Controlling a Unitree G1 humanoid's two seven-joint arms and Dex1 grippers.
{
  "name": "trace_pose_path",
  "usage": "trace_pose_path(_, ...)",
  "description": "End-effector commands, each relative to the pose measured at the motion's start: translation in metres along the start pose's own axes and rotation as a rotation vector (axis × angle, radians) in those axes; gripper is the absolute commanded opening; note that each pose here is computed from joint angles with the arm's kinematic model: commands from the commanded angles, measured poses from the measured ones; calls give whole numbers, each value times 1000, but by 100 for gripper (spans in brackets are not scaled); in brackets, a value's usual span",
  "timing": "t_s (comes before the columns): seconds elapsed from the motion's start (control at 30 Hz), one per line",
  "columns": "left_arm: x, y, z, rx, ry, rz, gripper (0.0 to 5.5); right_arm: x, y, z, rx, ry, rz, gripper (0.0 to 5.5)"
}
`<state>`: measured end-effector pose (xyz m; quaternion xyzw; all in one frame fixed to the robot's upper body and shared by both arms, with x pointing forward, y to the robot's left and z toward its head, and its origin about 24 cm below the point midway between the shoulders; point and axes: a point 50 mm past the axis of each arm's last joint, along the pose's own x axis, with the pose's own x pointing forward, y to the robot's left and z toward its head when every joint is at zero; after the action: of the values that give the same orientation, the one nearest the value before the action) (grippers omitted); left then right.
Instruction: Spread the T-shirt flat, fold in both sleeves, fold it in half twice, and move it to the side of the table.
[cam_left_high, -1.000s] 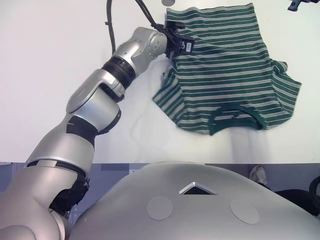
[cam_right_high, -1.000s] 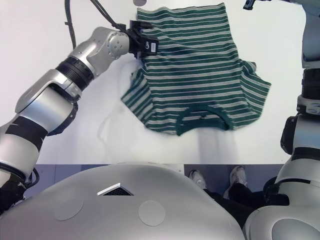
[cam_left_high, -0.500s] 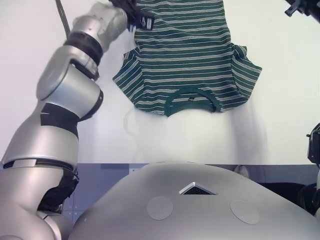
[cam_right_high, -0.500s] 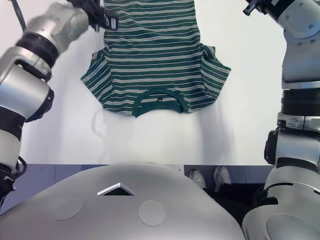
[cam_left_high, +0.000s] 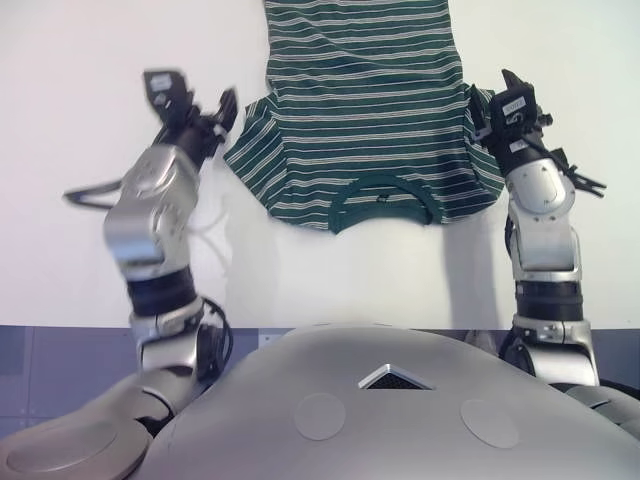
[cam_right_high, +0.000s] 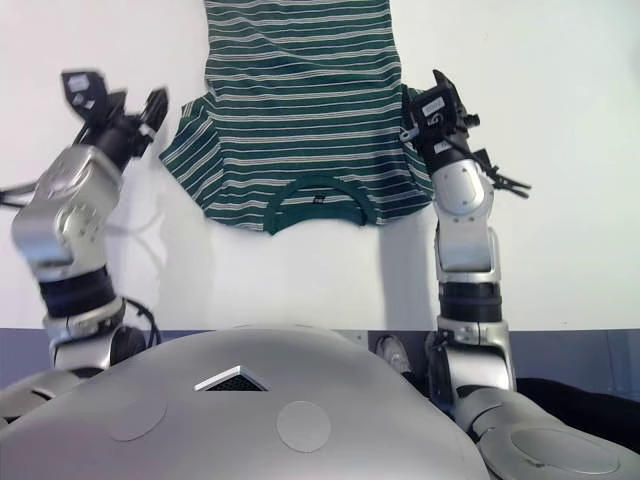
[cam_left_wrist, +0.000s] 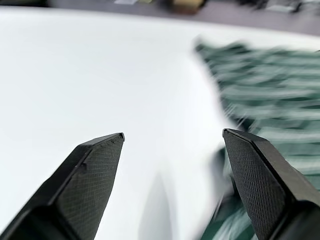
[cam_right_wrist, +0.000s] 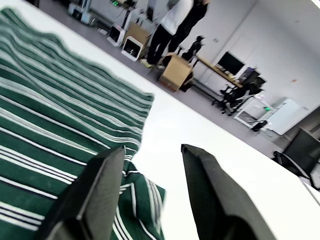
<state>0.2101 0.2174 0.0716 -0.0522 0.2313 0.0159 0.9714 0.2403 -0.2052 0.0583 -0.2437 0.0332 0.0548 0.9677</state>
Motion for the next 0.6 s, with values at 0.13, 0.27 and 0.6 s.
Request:
trace_pose_path(0.13, -26, -19, -48, -250, 263, -88, 363, -7, -4, 5, -17, -24, 1, 209)
trace_pose_path(0.27, -11, -32, -62, -421, 304, -73, 363, 0, -5, 9, -37, -44, 33, 209)
trace_pose_path(0.6, 6, -34, -77, -478, 327, 26, 261, -1, -1, 10, -36, -42, 59, 209)
